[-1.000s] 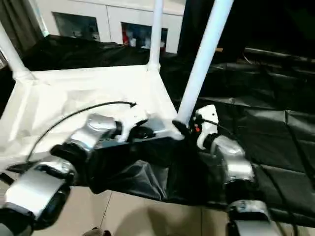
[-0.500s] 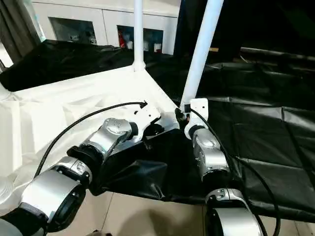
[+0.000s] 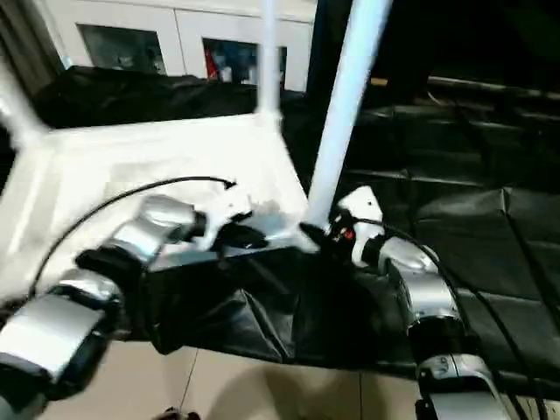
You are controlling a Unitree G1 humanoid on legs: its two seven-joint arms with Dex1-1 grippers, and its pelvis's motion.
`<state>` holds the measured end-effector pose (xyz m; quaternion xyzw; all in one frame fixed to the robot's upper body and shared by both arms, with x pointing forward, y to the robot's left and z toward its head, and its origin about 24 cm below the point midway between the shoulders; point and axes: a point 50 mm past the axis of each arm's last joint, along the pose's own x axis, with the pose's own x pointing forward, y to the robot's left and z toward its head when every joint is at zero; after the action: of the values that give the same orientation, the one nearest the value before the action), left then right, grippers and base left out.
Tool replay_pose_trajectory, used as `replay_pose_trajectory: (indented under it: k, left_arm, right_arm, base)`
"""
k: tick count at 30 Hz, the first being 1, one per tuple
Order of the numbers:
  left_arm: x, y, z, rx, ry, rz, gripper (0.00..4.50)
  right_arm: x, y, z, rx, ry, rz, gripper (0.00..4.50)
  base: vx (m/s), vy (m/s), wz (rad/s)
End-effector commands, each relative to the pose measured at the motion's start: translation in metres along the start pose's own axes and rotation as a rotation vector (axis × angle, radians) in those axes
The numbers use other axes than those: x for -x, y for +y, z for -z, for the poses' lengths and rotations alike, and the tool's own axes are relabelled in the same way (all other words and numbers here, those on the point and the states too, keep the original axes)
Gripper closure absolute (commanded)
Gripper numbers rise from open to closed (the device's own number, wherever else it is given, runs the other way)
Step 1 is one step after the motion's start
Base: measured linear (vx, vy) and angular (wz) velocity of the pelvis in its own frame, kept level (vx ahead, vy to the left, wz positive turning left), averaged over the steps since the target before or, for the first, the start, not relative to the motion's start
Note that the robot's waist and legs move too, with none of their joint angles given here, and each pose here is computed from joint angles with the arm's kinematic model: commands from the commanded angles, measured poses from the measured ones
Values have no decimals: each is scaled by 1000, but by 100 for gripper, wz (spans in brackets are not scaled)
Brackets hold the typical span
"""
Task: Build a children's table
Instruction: Rotate leg to tighten
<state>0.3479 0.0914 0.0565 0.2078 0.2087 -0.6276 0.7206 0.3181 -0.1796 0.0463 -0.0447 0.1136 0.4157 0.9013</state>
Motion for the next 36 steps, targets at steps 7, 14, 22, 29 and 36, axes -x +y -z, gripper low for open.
replay_pose_trajectory:
  k: [7,14,22,29,36]
  left_arm:
    - [4,-14,17,24,60,188,450]
    - [6,-13,19,26,61,173,450]
    - [-8,1,10,67,41,-107,450]
    - [-50,-3,-14,131,-11,-305,450]
    - [-77,-22,-28,103,-40,-215,450]
  right_arm:
    - [15,-1,-4,8,46,-137,187]
    - [14,2,-1,-2,62,-149,237]
    - [2,-7,17,-85,66,194,251]
    - [-30,6,37,-292,81,576,252]
    - [-60,22,19,-203,48,529,196]
  base:
    - [0,0,0]
    - [0,0,0]
    - [0,0,0]
    - [0,0,0]
    - [0,0,0]
